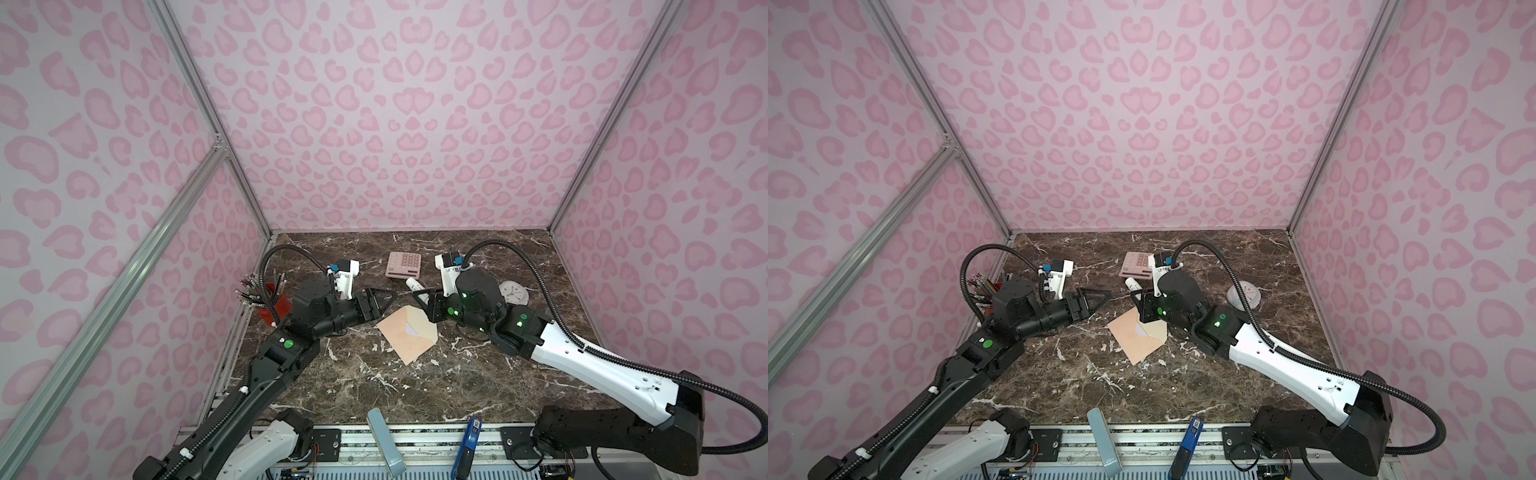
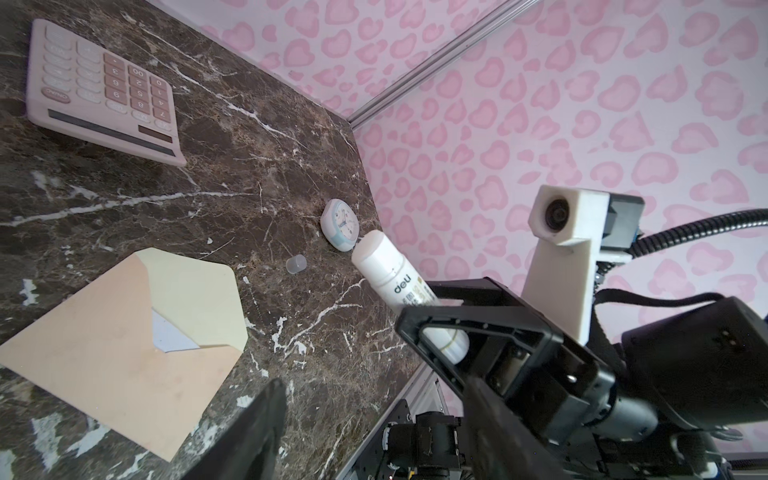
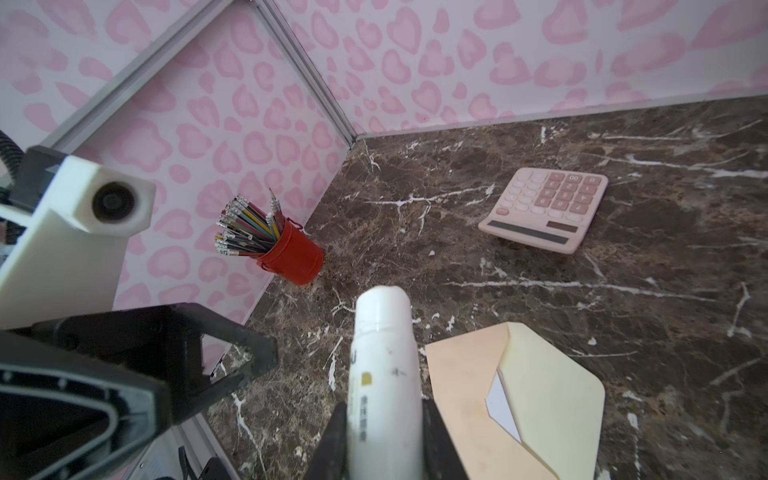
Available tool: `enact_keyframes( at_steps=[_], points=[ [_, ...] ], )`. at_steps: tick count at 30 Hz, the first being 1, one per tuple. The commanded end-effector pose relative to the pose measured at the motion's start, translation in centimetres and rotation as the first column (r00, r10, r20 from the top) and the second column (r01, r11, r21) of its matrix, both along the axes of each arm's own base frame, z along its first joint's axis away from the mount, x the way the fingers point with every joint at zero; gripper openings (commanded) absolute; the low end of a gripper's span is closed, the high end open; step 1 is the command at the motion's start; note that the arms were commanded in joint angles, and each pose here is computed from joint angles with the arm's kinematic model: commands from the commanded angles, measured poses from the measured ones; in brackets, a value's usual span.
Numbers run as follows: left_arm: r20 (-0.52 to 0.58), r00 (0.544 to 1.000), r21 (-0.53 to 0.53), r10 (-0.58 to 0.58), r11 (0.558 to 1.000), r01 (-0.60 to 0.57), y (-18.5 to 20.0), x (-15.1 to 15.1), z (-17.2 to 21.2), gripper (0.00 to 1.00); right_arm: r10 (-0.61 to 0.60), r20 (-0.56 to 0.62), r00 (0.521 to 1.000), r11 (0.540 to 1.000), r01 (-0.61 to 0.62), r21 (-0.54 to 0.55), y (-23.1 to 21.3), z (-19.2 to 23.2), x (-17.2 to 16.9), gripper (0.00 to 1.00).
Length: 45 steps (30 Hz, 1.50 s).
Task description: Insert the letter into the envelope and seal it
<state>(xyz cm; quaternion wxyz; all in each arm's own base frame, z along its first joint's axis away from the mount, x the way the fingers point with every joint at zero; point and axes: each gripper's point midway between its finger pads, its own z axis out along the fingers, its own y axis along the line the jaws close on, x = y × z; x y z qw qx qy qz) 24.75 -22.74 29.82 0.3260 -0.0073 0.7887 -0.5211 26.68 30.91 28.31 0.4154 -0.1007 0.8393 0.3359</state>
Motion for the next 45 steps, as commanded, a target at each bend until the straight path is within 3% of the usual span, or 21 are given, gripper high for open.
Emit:
enact_keyframes(
  at_steps=[1,12,24,32,45],
  points=[
    [0.045,0.998,-0.042,0.037,0.998,-0.035,0.3,0.5,1.5,0.71,-0.031,0.128,0.991,0.998,0.024,0.056,0.6,2.5,0.6,0.0],
    [0.066,0.998,-0.139,0.023,0.99,-0.013,-1.3,1.8,3.3,0.77,-0.006,0.297,0.955,0.998,-0.015,0.069,1.2,4.5,-0.7,0.0],
    [0.069,0.996,-0.206,-0.056,0.976,0.07,-4.3,2.5,4.4,0.76,-0.017,0.327,0.945,0.998,-0.002,0.058,0.7,4.3,-0.8,0.0],
    [0.076,0.993,-0.254,-0.092,0.961,0.109,-5.5,2.2,5.1,0.7,-0.005,0.344,0.939,0.999,-0.01,0.041,1.0,4.2,-1.1,0.0],
    [0.077,0.989,-0.273,-0.125,0.952,0.141,-6.4,2.0,5.1,0.53,0.01,0.363,0.932,1.0,-0.01,-0.002,1.5,3.6,-1.2,0.0]
  ],
)
